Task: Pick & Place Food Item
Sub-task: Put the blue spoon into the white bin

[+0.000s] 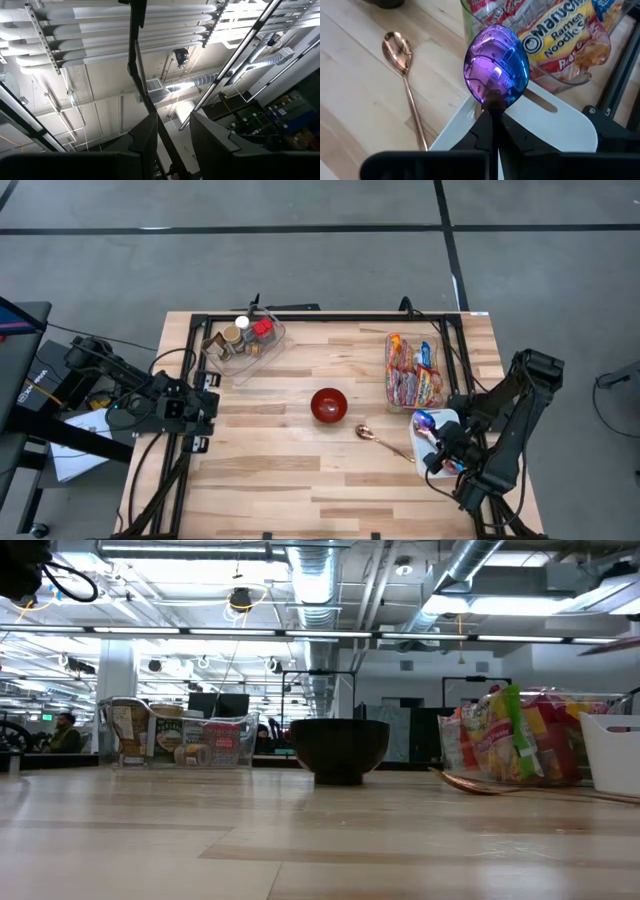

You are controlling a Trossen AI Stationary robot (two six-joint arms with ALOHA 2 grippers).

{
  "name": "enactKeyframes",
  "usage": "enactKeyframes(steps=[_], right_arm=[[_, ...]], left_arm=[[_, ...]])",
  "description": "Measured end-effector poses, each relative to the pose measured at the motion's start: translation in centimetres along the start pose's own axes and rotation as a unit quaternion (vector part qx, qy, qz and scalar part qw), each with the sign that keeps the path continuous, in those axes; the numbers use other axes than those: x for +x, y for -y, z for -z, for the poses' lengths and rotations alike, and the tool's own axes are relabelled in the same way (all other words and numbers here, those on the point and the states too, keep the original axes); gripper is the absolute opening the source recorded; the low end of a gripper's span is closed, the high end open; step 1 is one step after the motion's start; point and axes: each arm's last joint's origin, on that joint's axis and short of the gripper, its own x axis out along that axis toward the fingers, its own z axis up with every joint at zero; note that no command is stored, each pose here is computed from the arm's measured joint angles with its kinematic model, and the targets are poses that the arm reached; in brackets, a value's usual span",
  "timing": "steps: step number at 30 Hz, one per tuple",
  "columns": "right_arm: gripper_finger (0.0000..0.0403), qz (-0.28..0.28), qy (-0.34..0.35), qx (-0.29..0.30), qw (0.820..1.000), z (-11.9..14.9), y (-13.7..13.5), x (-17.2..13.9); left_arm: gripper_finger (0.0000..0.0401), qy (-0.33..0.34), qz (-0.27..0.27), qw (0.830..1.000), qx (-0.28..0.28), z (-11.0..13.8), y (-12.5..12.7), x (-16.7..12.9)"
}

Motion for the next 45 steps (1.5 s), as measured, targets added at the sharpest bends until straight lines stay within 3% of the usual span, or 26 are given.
enactKeyframes(steps=[37,45], right_arm=[[0.0012,-0.028,-0.052,0.005,0.998,4.5,1.1,4.3],[0.0033,-0.029,-0.051,0.0,0.998,4.5,1.1,4.3]], left_arm=[[0.0108,0.0,0.0,1.0,0.0,0.0,0.0,0.0],[0.0108,0.0,0.0,1.0,0.0,0.0,0.0,0.0]])
